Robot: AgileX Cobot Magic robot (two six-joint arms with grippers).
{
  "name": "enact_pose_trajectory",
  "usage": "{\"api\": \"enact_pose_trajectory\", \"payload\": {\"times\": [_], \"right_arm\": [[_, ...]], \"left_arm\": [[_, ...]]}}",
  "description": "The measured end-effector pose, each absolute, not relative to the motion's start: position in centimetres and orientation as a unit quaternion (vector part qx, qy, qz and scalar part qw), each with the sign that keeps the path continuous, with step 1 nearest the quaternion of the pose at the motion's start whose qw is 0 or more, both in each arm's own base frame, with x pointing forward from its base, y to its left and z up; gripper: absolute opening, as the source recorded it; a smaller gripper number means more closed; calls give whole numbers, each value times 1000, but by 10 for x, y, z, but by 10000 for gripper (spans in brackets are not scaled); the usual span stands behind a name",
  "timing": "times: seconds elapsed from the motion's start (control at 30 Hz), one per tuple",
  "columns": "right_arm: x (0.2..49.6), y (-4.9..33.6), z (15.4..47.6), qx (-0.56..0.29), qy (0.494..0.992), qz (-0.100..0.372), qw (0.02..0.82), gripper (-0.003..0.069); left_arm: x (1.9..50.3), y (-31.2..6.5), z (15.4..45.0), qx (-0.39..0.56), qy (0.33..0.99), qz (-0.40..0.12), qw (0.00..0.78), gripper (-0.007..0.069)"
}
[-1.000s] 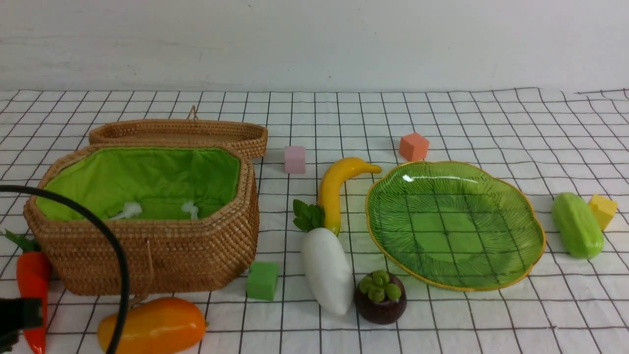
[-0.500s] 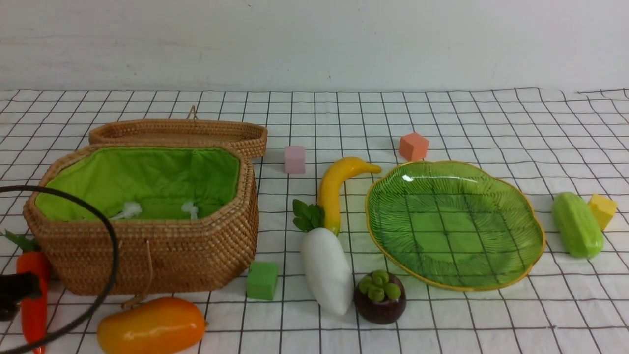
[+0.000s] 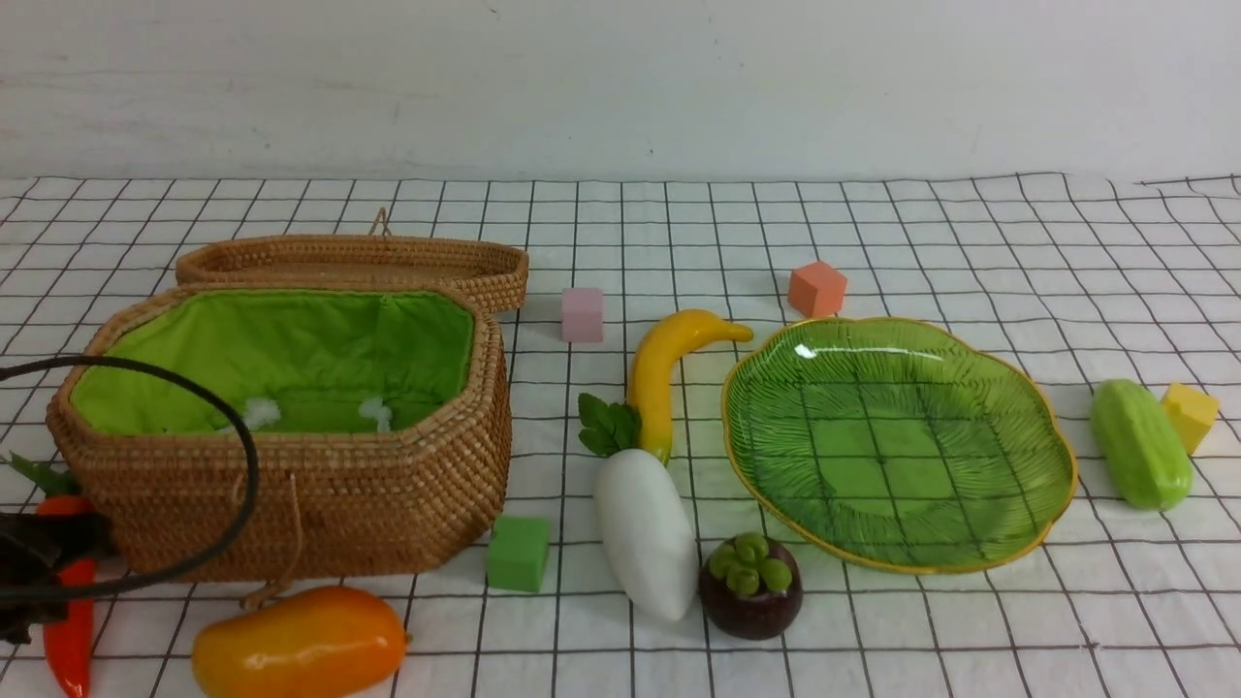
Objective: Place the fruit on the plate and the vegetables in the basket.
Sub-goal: Use the left arm to grab a carrot and put it into the left basket
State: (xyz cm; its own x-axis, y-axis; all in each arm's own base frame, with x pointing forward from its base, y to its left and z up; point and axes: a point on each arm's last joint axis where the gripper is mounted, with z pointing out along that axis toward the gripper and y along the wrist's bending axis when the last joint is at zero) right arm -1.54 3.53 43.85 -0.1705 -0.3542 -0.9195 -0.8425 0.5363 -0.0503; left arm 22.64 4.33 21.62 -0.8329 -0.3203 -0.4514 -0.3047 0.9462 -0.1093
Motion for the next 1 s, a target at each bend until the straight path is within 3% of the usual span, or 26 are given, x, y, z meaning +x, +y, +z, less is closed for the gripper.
{"api": "enact_pose_trajectory", "payload": {"times": [0.13,0.33,0.63,1.0], "right_arm": [[-15,35,439,-413,724,247,494,142],[-15,35,439,-413,724,247,495,144],[-15,36,440,-410,720,252,501,144],[-16,39,445,-401,705,275,517,148]], "left_arm": [[236,48,200,-150,963,-2,222,377],[249,52,178,-141,966,8,215,430],[264,55,153,-172,963,3,209,340],[273,58,145,-182,960,3,212,258]]}}
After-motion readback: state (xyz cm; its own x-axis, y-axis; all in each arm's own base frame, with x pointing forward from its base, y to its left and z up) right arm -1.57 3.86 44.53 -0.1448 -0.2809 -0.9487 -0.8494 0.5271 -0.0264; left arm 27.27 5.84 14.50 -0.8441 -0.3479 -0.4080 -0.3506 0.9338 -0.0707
